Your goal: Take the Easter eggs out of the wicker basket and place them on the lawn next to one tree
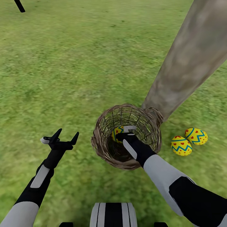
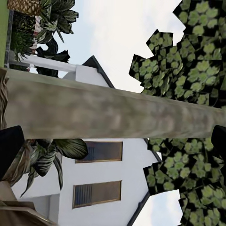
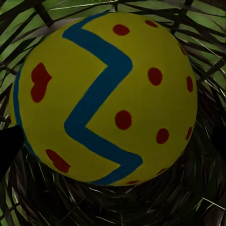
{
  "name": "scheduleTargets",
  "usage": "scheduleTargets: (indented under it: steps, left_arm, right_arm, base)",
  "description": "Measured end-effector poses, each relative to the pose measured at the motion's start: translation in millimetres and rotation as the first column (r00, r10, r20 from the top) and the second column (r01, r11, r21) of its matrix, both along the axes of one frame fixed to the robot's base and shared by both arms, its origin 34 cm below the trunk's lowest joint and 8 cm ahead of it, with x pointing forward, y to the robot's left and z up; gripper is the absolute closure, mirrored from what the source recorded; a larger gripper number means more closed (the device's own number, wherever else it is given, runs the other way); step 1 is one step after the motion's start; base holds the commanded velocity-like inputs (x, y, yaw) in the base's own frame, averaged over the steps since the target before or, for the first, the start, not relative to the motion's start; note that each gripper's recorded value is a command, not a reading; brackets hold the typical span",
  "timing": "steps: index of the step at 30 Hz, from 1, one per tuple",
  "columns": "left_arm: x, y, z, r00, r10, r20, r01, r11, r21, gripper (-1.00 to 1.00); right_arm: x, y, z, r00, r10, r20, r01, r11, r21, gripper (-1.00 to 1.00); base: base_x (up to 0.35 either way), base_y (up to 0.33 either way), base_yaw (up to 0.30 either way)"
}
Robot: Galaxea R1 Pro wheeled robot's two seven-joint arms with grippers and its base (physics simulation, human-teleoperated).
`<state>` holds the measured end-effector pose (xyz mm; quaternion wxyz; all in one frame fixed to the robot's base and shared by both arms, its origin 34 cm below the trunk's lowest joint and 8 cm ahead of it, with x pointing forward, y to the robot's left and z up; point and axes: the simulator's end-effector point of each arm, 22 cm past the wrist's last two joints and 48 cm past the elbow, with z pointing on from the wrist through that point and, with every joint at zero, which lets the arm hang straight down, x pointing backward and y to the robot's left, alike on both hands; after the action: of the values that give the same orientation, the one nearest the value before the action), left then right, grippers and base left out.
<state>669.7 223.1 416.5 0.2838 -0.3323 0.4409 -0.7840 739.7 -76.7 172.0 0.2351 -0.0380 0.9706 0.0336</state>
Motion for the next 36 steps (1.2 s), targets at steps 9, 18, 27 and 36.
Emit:
scheduleTargets:
  steps: [9, 18, 27, 36]
  left_arm:
    - [-2, -1, -15, 1.0, -0.002, -0.024, 0.002, 1.0, 0.0, -1.0]
    - [-4, -1, -27, 0.999, -0.001, -0.044, 0.001, 1.0, 0.0, -1.0]
    - [-6, -2, -37, 0.998, -0.002, -0.061, 0.002, 1.0, -0.003, -1.0]
    - [-8, -2, -49, 0.997, -0.002, -0.081, 0.001, 1.0, -0.005, -1.0]
  right_arm:
    - [0, 7, -9, 0.999, 0.033, 0.019, -0.033, 0.999, -0.007, -1.0]
    - [9, 13, -9, 0.997, 0.044, 0.057, -0.044, 0.999, 0.0, -1.0]
    - [9, 13, -14, 0.997, 0.047, 0.059, -0.047, 0.999, -0.006, -1.0]
    - [16, 22, -12, 0.996, 0.042, 0.081, -0.044, 0.999, 0.022, 1.0]
  base:
    - [0.0, 0.0, 0.0]
    - [0.0, 0.0, 0.0]
    - [0.0, 0.0, 0.0]
    - [0.0, 0.0, 0.0]
